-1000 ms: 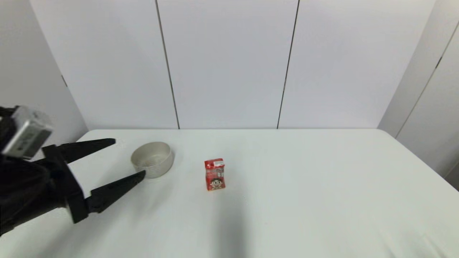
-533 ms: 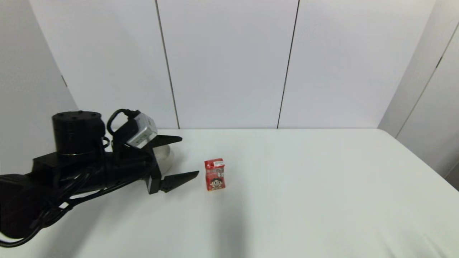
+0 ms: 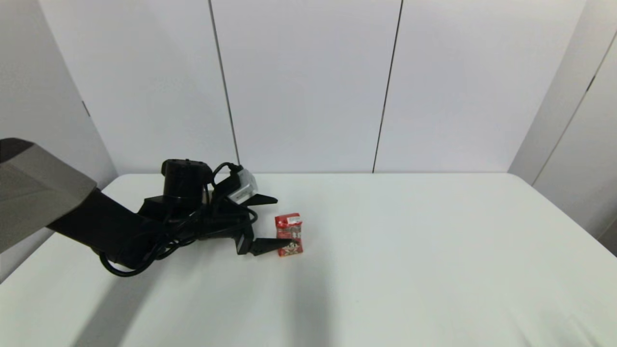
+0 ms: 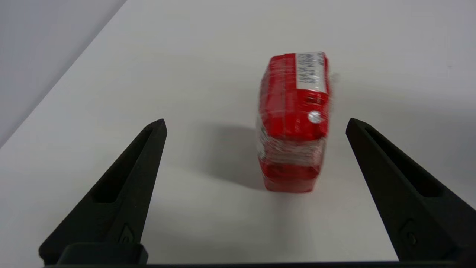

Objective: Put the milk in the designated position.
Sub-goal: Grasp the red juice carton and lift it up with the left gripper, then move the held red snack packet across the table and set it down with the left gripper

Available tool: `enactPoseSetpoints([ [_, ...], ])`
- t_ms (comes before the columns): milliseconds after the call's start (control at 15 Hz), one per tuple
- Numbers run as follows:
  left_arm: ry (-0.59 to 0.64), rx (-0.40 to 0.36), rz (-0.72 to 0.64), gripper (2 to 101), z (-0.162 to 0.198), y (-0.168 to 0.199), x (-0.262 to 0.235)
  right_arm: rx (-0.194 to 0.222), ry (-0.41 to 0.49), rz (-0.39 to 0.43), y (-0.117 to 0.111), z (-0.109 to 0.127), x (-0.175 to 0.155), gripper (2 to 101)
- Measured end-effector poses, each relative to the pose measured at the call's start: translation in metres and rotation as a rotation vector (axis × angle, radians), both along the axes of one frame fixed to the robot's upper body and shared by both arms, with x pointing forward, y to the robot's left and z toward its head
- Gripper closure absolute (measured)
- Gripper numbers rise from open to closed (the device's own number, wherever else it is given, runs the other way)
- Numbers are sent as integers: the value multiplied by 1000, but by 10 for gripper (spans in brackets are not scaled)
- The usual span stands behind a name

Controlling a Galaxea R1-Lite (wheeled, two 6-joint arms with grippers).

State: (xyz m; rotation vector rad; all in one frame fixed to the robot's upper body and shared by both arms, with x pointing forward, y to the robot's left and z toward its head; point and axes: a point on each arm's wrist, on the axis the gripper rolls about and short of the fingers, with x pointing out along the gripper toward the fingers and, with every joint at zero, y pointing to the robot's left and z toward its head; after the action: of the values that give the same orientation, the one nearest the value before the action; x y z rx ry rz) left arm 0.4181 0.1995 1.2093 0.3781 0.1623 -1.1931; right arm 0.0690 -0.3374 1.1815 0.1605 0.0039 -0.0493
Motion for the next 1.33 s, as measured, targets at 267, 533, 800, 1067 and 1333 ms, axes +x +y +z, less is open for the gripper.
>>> enactPoseSetpoints([
  [267,29,5,-19,54,-17,-15,17,1,0,0,0,0,0,43],
  [533,54,13,-22,251,-29,-18,21,0,0,0,0,0,0,43],
  [800,62,17,-22,543,-32,-18,21,0,0,0,0,0,0,43],
  [1067,63,15,-21,771,-31,-17,21,0,0,0,0,0,0,43],
  [1333,68,9,-20,771,-22,-17,17,0,0,0,0,0,0,43],
])
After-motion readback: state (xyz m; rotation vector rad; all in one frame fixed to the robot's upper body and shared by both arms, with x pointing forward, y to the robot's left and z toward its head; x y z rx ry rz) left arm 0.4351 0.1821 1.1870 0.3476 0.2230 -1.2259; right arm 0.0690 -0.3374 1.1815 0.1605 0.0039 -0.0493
